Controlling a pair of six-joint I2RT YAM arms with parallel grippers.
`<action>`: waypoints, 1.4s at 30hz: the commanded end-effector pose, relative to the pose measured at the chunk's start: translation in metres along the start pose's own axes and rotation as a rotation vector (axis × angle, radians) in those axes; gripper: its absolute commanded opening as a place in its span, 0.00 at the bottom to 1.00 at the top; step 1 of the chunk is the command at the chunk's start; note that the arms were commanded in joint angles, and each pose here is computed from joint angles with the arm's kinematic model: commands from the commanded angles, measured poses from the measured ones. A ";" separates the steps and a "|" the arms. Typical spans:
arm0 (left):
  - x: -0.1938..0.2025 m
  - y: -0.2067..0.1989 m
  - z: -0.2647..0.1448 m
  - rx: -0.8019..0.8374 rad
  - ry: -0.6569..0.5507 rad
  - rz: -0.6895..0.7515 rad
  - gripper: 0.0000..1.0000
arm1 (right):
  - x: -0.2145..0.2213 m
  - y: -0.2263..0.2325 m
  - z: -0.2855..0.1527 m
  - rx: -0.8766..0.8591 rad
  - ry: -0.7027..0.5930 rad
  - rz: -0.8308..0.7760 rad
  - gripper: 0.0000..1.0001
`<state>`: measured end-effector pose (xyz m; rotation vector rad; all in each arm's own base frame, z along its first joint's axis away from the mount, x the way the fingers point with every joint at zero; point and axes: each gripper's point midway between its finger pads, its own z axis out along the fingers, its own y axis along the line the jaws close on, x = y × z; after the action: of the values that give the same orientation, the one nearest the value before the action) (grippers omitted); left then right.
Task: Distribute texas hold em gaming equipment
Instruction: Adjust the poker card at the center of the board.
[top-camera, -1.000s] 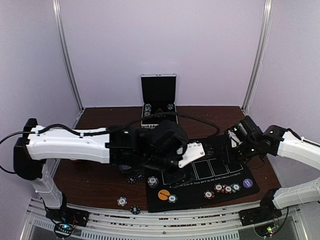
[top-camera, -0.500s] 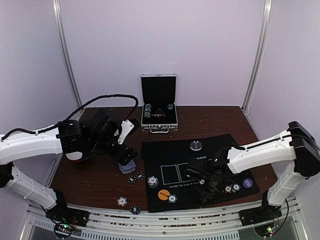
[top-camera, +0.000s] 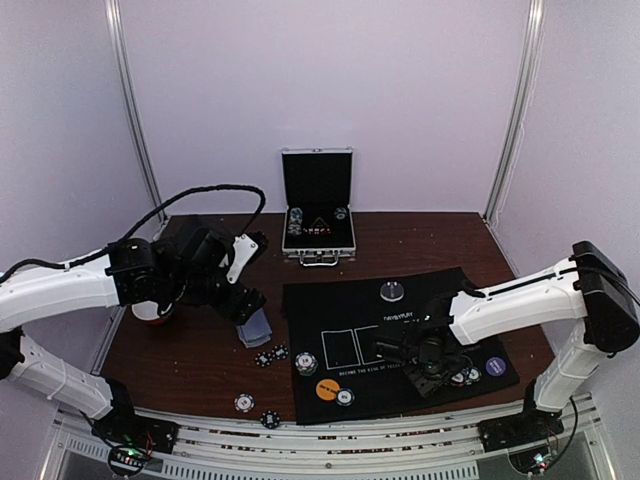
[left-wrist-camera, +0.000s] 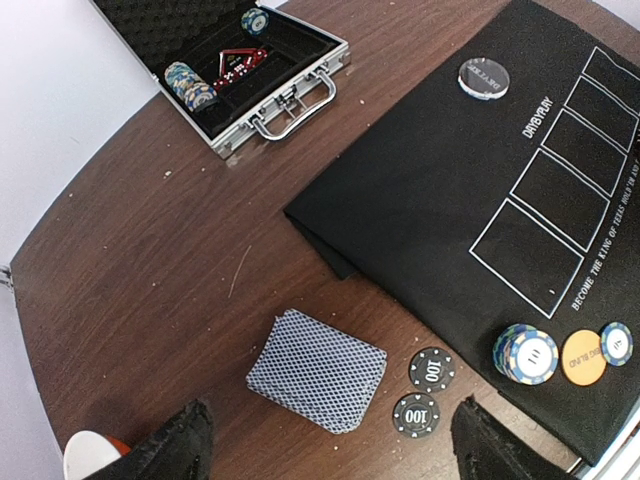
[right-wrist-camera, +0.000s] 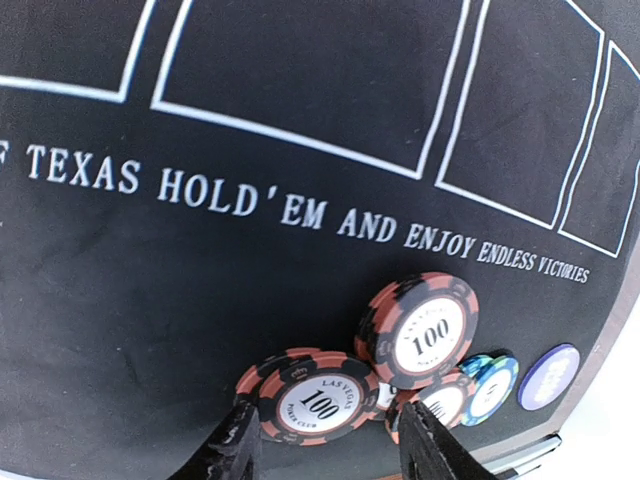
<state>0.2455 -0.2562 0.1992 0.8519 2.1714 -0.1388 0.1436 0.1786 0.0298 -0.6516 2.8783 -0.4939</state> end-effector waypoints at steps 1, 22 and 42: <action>-0.008 0.005 0.000 -0.015 -0.036 0.012 0.85 | -0.006 -0.012 -0.009 0.028 -0.029 0.018 0.50; 0.013 0.073 0.007 -0.224 -0.004 -0.288 0.93 | -0.123 -0.038 -0.147 -0.382 -0.462 0.180 0.67; 0.112 0.093 0.063 -0.225 0.139 -0.713 0.78 | -0.283 0.093 -0.167 -0.452 -0.697 0.182 0.56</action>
<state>0.2908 -0.1545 0.1102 0.0507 2.4618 -0.1569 0.3124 0.3809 0.1824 -0.4511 2.3755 0.3687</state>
